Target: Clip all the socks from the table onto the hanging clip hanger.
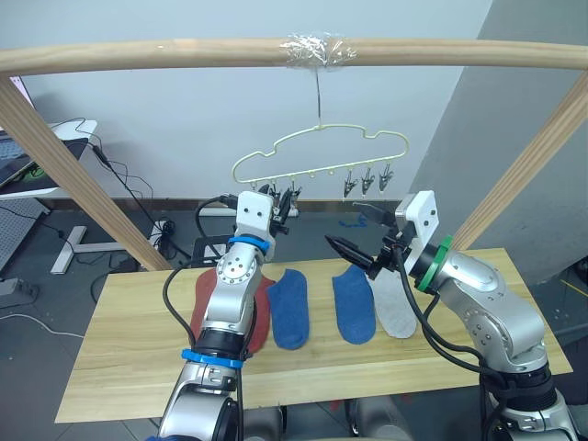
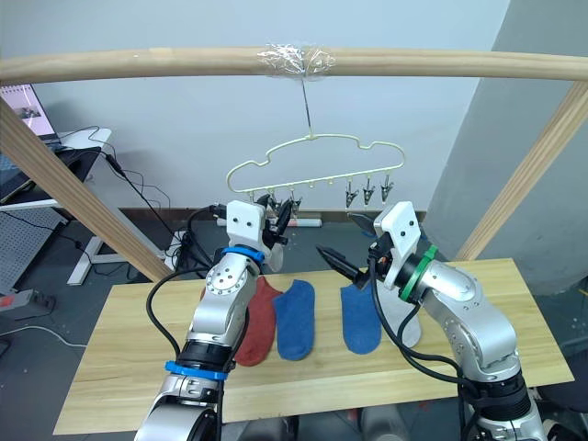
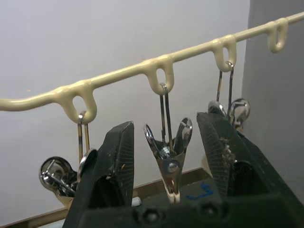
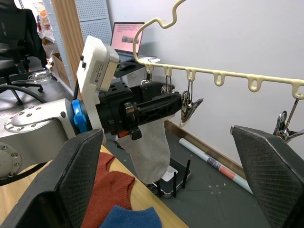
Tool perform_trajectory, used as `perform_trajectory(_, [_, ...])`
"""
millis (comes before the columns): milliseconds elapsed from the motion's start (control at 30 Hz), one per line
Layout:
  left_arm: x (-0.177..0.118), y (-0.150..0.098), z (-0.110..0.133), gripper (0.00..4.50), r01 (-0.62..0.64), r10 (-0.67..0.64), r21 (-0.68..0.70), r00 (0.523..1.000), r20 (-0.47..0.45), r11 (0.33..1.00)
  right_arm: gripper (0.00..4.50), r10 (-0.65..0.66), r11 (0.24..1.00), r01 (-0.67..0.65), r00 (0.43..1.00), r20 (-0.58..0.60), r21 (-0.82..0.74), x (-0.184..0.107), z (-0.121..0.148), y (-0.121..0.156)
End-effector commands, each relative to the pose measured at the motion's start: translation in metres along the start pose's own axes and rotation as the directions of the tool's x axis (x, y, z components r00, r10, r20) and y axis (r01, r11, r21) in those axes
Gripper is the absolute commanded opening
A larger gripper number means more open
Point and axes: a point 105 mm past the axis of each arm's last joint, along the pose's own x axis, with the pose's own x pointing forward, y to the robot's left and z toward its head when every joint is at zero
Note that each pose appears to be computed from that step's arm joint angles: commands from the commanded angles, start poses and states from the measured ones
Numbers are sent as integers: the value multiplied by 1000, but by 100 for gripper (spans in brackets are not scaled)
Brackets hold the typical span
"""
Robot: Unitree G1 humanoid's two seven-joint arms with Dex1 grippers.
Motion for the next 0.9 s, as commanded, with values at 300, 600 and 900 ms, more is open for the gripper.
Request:
perform_trajectory(300, [2,-7,20,20,36,-36,4,996,83,999,450,3,1000,-2,999,35,-19,0,8,2])
perform_trajectory(600, [2,-6,12,19,57,-58,34,998,25,998,450,-60,998,58,997,-57,-39,-2,-13,-8])
perform_trajectory(900, [-2,-4,15,19,125,-127,-38,991,-50,991,450,-249,968,212,837,-487,-131,-25,-123,-59])
